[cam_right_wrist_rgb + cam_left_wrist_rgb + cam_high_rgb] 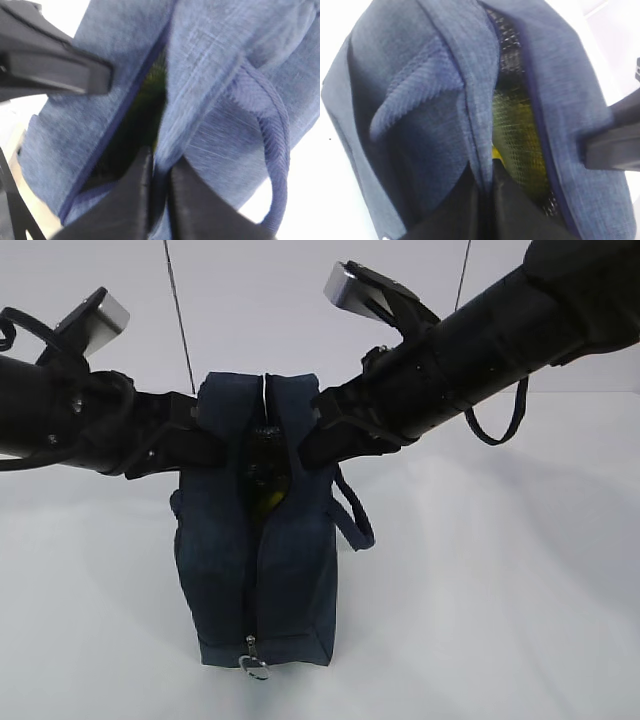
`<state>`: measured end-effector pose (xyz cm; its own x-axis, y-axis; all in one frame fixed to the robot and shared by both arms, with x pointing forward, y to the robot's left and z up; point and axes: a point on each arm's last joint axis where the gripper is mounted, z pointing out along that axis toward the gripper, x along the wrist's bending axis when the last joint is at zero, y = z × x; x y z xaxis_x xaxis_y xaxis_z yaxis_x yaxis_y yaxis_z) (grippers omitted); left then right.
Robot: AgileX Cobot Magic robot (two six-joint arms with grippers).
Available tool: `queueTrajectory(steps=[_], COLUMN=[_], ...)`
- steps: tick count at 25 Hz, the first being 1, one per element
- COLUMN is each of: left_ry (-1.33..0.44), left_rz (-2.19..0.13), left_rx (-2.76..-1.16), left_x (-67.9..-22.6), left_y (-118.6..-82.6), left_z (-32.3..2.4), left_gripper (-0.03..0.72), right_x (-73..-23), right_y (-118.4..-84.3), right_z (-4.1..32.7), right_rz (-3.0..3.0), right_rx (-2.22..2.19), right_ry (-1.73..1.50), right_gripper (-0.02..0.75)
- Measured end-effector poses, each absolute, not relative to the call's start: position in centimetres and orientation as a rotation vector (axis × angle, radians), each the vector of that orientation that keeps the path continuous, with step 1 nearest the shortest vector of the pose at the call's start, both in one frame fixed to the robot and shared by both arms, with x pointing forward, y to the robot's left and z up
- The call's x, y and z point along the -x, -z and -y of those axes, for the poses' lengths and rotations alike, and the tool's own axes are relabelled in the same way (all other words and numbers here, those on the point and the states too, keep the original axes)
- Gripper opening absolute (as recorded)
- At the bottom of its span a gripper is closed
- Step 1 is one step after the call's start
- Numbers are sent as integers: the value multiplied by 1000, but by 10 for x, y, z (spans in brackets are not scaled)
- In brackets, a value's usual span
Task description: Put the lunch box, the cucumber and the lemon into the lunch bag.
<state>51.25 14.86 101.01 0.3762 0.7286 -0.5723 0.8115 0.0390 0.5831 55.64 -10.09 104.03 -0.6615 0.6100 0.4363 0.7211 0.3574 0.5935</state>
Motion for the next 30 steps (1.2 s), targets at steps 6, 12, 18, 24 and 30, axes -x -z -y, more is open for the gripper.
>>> queueTrajectory(steps=[6, 12, 18, 24, 30], left_ry=[98, 98, 91, 107, 61], left_rz=[-1377, -1380, -1373, -1328, -1260], left_rx=[-1701, -1701, -1708, -1739, -1760], left_x=[-513, -514, -514, -512, -509], left_y=[-1010, -1009, -1009, -1009, -1017], left_z=[-149, -149, -149, -147, -149], left_gripper=[-6, 39, 240, 314, 320], right_x=[-557, -557, -557, -555, -554], right_y=[-1041, -1043, -1044, -1044, -1048], right_z=[100, 99, 99, 98, 97], right_rz=[2476, 2461, 2460, 2461, 2457], right_rx=[1198, 1196, 1184, 1164, 1135], right_ry=[1216, 1242, 1240, 1228, 1224], right_gripper=[73, 226, 286, 290, 292])
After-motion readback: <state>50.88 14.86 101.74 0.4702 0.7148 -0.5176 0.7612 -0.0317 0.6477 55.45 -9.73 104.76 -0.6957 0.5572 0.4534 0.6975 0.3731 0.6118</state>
